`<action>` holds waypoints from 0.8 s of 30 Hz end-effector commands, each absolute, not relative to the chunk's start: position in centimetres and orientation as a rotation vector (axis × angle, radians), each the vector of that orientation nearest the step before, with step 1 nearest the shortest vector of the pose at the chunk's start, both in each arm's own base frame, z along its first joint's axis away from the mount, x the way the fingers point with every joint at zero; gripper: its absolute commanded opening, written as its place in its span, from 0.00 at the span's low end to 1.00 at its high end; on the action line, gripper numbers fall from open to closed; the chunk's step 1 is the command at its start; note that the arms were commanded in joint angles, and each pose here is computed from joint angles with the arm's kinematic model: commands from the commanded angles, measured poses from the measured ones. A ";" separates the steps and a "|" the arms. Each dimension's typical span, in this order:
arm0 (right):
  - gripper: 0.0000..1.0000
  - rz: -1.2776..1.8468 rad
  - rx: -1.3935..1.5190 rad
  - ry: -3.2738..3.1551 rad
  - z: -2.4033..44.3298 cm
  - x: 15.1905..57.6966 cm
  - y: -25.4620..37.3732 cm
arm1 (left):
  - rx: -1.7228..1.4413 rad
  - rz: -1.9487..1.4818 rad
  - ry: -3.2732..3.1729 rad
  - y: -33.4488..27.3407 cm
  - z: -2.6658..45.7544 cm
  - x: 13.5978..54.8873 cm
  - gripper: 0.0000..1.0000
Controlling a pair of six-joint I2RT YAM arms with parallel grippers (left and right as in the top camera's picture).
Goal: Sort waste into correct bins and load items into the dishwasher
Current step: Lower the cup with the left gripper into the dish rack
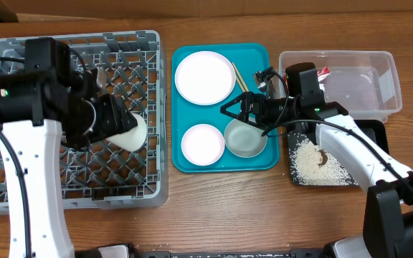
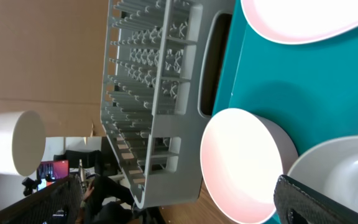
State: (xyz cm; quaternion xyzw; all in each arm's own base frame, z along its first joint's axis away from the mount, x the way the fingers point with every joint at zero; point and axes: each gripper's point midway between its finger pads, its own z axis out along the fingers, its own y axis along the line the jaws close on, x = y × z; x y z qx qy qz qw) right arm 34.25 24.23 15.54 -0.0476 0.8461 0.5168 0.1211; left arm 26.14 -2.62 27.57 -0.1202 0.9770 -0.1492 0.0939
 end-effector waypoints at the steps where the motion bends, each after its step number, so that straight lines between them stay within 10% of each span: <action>1: 1.00 1.496 -0.158 2.476 15.2 34.1 24.3 | -0.408 -0.280 2.931 -1.4 26.3 22.9 0.61; 24: 1.00 1.488 -0.178 2.476 15.1 34.0 24.3 | -0.570 -0.147 3.086 -0.1 12.6 21.0 0.60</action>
